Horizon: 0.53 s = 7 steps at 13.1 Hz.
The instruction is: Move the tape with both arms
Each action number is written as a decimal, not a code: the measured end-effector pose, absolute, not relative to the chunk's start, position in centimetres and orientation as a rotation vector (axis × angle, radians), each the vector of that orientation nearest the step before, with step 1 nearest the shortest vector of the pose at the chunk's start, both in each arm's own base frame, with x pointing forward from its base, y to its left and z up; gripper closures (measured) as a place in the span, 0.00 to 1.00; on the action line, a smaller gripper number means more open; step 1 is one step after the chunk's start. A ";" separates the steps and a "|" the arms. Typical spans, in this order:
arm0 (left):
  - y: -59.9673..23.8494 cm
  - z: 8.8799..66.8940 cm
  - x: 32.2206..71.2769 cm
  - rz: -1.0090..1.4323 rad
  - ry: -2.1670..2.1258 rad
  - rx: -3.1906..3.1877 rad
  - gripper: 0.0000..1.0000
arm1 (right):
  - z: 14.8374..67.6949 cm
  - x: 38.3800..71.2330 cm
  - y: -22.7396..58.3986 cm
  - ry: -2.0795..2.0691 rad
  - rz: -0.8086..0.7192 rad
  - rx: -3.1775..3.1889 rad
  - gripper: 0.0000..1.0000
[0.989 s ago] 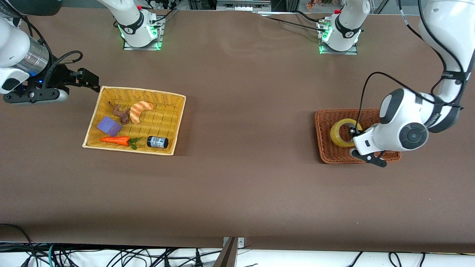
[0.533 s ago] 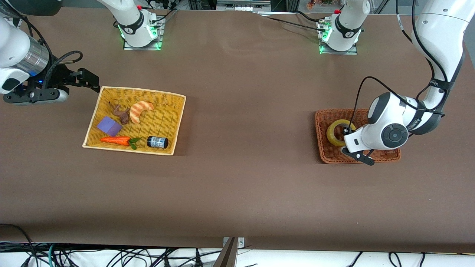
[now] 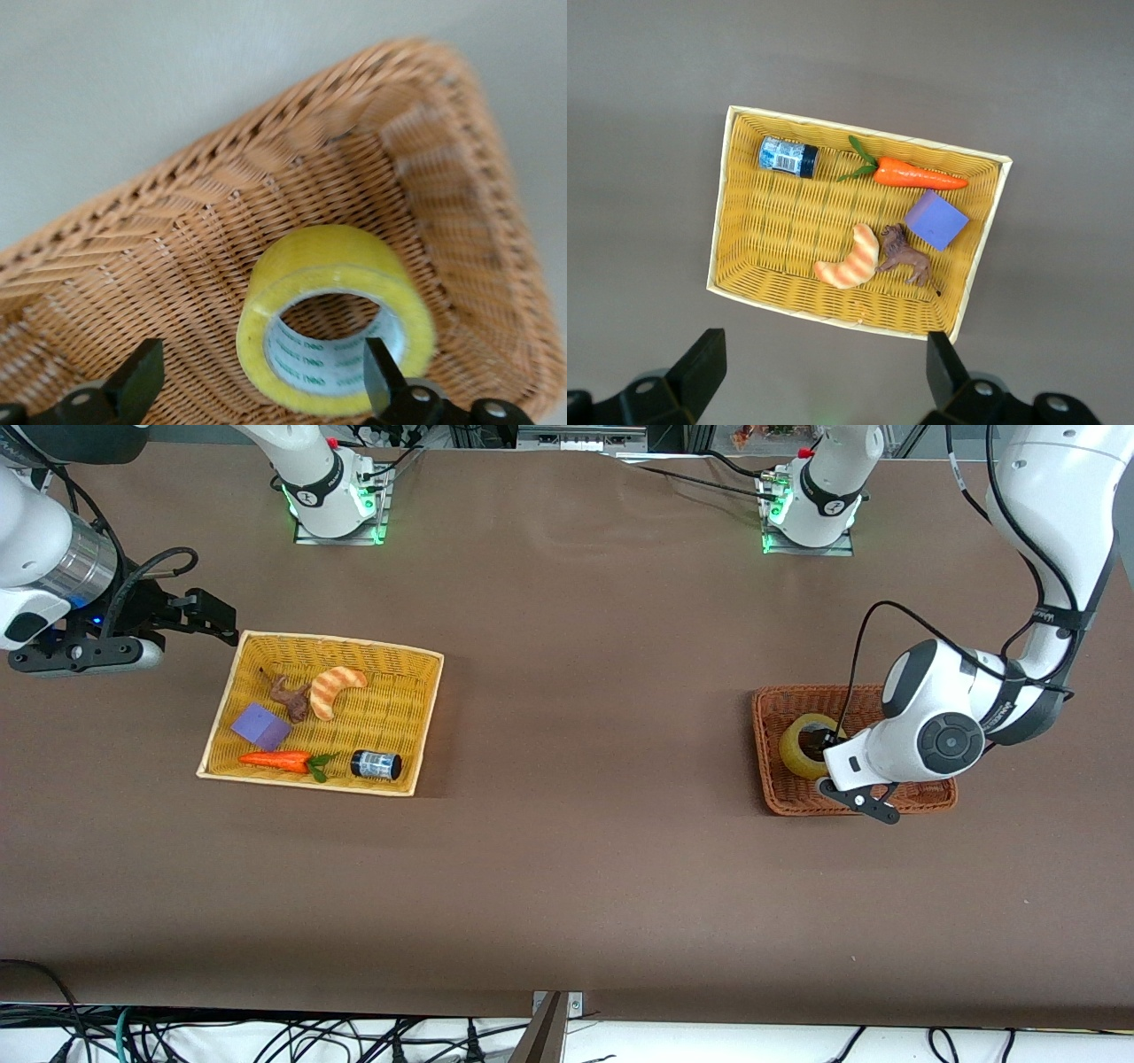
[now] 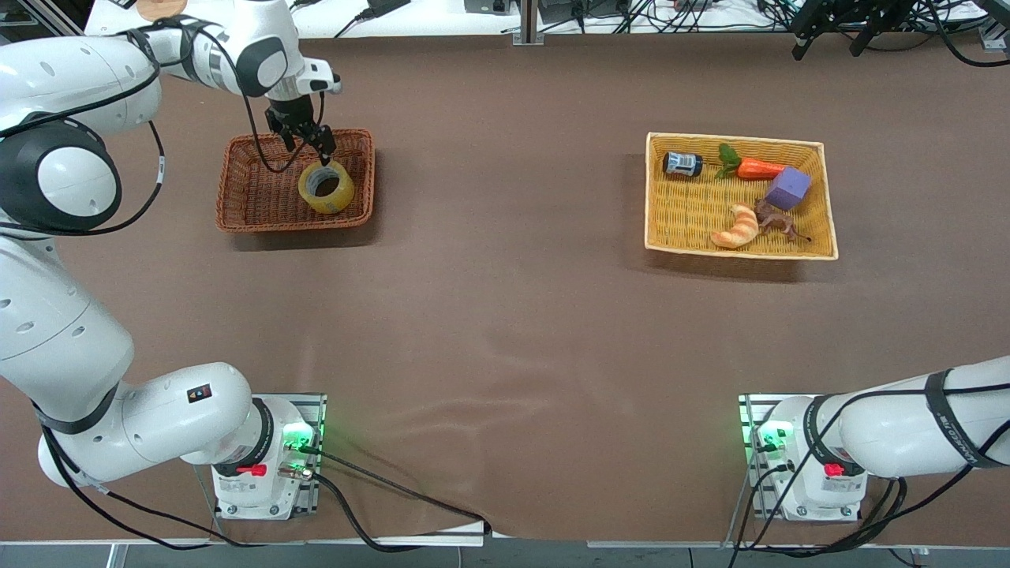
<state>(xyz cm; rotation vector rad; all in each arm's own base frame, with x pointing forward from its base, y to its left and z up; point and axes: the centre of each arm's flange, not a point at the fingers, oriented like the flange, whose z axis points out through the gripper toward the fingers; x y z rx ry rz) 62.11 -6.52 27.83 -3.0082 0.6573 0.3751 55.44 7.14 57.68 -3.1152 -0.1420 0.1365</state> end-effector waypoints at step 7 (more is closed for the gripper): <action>-6.5 52.3 61.9 0.209 0.491 -3.019 0.00 | 58.1 55.7 6.7 -0.166 0.120 -3.133 0.00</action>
